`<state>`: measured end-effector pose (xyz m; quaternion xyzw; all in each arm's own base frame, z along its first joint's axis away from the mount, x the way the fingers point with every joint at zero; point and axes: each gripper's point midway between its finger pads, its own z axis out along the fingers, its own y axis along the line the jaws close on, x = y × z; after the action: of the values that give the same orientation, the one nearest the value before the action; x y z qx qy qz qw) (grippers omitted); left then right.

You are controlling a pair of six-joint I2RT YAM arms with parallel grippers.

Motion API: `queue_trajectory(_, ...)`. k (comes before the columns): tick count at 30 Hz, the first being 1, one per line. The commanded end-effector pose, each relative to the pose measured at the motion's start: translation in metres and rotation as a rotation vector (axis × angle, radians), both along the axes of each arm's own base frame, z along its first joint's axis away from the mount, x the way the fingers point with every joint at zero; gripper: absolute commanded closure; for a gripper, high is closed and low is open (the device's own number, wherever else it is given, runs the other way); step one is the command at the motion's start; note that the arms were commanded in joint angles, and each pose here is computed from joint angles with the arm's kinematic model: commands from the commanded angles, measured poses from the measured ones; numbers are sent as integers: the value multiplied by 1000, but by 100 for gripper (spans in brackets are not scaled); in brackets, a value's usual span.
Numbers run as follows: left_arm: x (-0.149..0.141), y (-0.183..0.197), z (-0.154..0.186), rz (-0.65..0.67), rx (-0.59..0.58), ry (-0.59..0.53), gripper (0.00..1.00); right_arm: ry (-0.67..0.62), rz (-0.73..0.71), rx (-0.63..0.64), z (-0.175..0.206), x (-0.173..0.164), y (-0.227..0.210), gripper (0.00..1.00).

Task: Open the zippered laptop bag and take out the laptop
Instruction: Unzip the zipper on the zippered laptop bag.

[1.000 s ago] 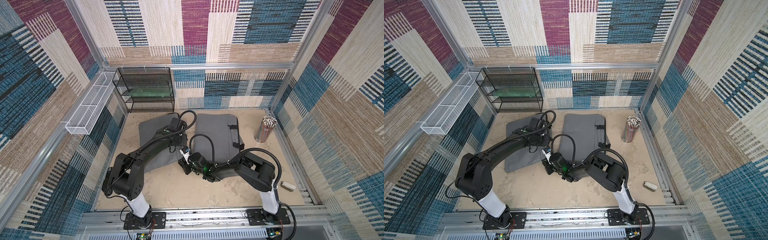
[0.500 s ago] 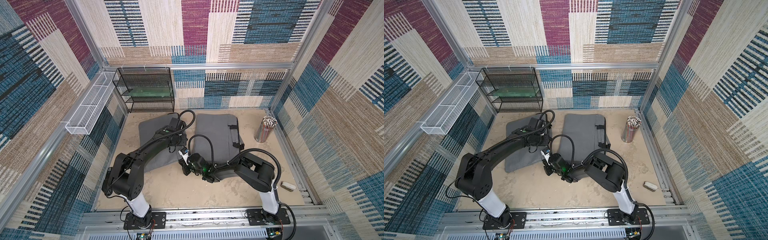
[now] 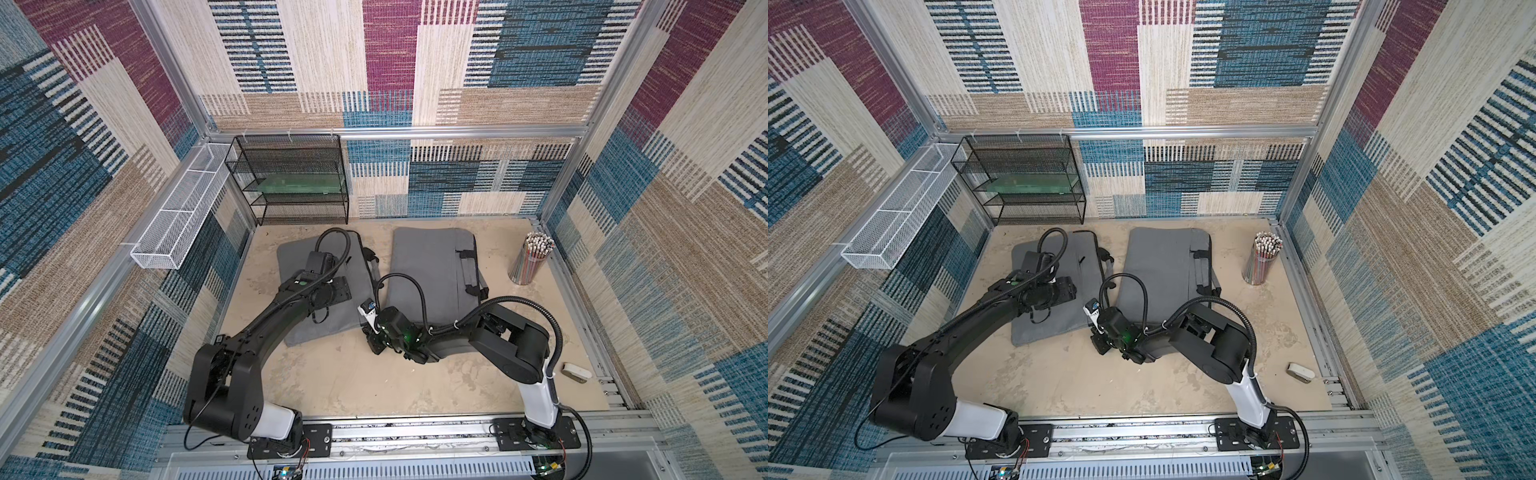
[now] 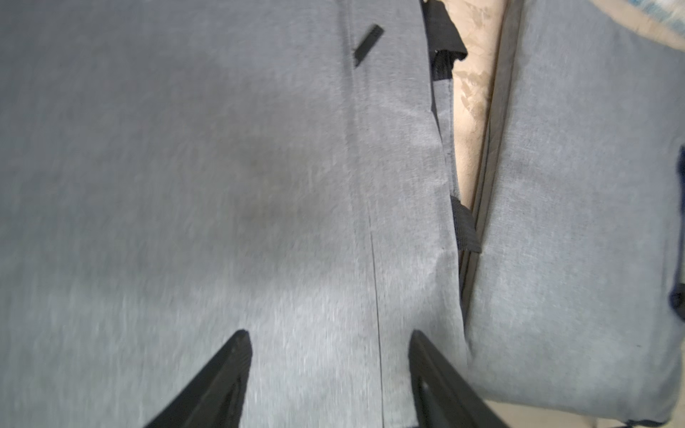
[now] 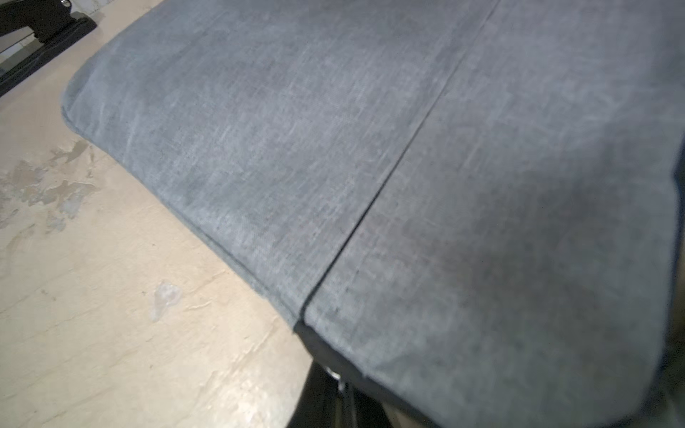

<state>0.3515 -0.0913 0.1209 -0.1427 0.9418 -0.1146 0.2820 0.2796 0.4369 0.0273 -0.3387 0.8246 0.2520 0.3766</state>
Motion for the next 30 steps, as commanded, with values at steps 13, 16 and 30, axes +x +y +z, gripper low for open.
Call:
queue_trajectory(13,-107,62,-62,493,-216,113,28,53,108,-2,5,-10,29,100)
queue_trajectory(16,-105,60,-70,520,-290,76,27,54,124,-5,5,-12,32,100)
queue_trajectory(30,-68,67,-64,547,-374,-140,25,47,159,-15,11,-16,38,100)
